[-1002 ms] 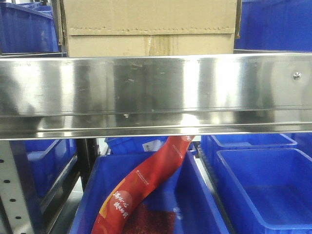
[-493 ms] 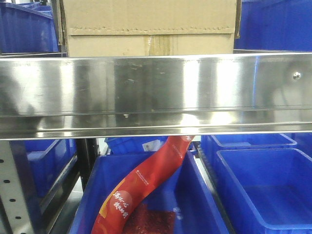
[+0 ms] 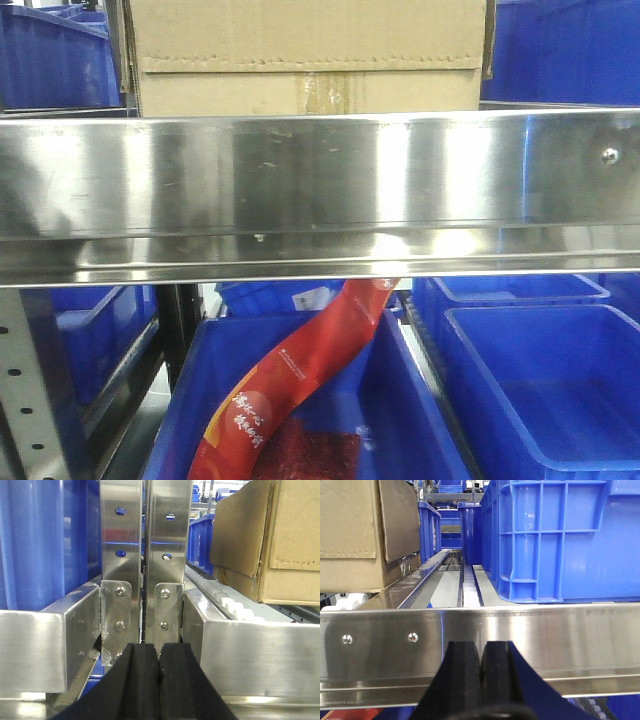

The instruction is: Stack two boxes on right shelf middle

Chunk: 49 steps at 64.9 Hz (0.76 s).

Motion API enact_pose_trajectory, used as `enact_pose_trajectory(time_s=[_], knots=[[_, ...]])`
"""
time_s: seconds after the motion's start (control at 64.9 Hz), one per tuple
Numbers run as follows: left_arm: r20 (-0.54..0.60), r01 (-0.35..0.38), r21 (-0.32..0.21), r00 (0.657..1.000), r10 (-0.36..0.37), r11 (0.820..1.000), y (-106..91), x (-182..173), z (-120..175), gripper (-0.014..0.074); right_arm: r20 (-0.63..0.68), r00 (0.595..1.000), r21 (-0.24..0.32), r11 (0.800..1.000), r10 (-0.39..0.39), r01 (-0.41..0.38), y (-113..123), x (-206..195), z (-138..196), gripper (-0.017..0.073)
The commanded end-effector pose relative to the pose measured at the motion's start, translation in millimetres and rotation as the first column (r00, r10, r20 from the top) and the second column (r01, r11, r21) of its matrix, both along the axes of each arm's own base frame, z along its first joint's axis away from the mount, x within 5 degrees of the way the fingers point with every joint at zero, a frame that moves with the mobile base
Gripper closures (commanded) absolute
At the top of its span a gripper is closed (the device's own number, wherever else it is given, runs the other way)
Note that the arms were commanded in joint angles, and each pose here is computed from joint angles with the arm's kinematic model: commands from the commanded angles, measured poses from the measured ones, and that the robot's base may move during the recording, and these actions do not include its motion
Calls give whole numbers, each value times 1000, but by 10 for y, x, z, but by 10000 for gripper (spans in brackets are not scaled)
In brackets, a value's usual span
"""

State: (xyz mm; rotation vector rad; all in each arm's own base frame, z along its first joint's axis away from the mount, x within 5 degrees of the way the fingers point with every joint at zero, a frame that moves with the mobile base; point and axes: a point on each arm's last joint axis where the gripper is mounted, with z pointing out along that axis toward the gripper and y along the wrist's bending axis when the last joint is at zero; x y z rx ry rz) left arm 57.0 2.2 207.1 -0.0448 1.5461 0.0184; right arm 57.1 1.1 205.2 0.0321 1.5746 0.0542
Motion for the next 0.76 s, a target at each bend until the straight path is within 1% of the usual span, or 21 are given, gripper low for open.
enact_pose_trajectory(time_s=[0.0,0.74], knots=[[28,-4,0,1000,4,1000,2,-7,29,704,29,1000,-3,1000,-6,6,-4,-6,24,721],[28,-4,0,1000,4,1000,2,-7,29,704,29,1000,-3,1000,-6,6,-4,-6,24,721]])
